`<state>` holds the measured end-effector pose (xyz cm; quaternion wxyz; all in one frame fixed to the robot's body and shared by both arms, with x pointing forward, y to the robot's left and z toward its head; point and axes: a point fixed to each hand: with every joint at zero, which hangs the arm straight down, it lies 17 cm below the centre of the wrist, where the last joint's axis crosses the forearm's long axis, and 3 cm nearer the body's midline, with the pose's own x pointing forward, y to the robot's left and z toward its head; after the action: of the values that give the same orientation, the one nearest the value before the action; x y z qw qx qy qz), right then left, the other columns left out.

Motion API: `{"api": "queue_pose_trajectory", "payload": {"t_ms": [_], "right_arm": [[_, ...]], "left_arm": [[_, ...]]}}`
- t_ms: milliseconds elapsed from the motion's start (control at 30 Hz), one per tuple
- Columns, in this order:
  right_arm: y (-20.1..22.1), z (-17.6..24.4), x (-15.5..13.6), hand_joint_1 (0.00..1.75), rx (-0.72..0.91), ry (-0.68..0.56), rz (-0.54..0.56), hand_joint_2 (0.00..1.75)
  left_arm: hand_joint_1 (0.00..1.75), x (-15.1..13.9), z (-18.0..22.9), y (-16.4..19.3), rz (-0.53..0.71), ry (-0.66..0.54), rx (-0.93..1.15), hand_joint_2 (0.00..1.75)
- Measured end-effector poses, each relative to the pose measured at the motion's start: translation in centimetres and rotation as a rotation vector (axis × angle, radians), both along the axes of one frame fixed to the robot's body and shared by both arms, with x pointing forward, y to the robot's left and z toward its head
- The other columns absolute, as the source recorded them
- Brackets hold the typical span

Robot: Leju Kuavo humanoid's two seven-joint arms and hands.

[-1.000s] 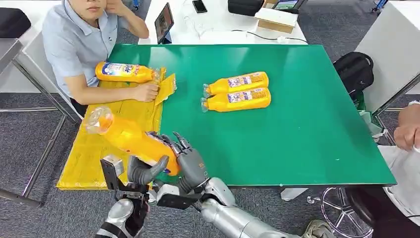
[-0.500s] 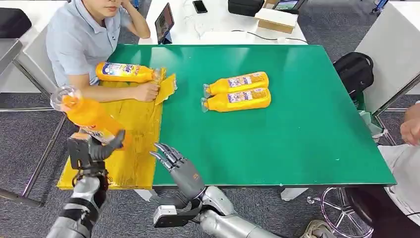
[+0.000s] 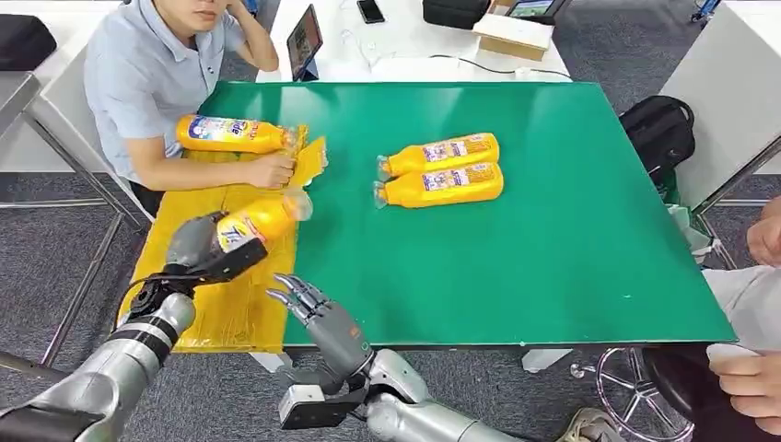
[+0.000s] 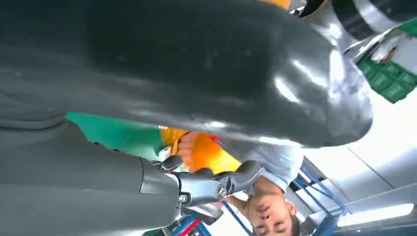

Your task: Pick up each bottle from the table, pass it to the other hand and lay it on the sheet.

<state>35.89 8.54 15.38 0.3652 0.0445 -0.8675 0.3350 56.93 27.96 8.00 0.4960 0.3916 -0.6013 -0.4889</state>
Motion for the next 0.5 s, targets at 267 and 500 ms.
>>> {"api": "queue_pose_trajectory", "payload": {"t_ms": [267, 500], "right_arm": [[-0.2, 0.0, -0.3, 0.0, 0.003, 0.005, 0.024, 0.0], [-0.3, 0.1, -0.7, 0.0, 0.013, 0.013, 0.041, 0.0]], "left_arm": [[1.75, 0.8, -2.2, 1.5, -0.036, 0.206, 0.127, 1.75], [1.61, 1.5, -1.6, 2.2, -0.024, 0.266, 0.129, 1.75]]}}
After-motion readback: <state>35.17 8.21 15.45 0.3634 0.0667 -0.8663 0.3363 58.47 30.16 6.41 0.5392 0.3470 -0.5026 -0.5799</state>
